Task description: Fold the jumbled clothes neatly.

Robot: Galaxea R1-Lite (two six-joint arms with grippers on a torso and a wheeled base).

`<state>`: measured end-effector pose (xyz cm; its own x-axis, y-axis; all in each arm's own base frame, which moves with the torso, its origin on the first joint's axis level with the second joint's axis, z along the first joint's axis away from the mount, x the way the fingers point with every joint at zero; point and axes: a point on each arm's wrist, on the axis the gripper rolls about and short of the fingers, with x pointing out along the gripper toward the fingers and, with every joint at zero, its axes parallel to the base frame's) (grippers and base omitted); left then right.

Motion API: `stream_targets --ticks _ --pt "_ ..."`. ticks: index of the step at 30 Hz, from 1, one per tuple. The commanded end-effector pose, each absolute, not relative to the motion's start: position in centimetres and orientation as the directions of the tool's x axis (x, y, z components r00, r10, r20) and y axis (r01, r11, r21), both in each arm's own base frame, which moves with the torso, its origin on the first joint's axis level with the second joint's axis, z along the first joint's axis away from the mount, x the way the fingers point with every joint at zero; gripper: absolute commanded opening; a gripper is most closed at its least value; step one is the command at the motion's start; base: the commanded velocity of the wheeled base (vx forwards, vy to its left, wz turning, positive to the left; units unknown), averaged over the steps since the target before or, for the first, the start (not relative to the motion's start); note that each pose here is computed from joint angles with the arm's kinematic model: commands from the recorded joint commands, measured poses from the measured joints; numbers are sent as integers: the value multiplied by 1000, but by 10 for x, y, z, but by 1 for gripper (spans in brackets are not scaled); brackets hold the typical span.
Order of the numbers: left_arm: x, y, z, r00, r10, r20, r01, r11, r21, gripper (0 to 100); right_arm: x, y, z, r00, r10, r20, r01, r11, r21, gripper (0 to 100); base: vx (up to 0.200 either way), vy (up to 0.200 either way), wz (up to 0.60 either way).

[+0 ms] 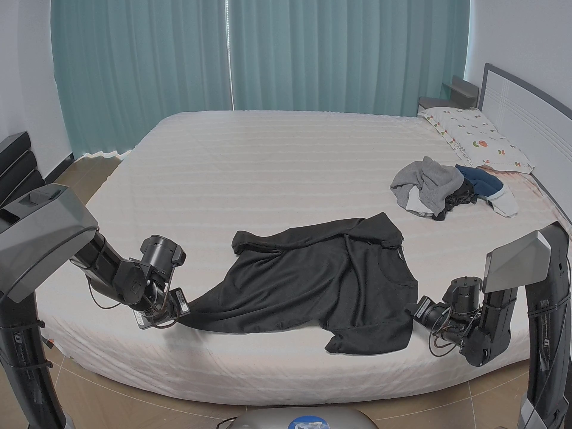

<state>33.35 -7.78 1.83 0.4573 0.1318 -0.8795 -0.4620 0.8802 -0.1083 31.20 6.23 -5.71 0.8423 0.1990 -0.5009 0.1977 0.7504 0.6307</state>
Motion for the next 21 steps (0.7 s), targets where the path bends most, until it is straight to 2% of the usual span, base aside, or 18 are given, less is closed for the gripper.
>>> stream_targets --ticks 1,12,21 --pt "337 -79 10 452 140 -881 -474 874 -104 0 339 57 -47 882 179 -436 173 738 653 0 0 0 0" --pt "345 -71 10 500 144 -854 -493 858 -144 0 393 52 -18 929 156 -337 123 727 676 0 0 0 0" --pt "347 -72 2 486 148 -861 -497 858 -132 0 421 61 -32 922 167 -350 124 728 674 0 0 0 0"
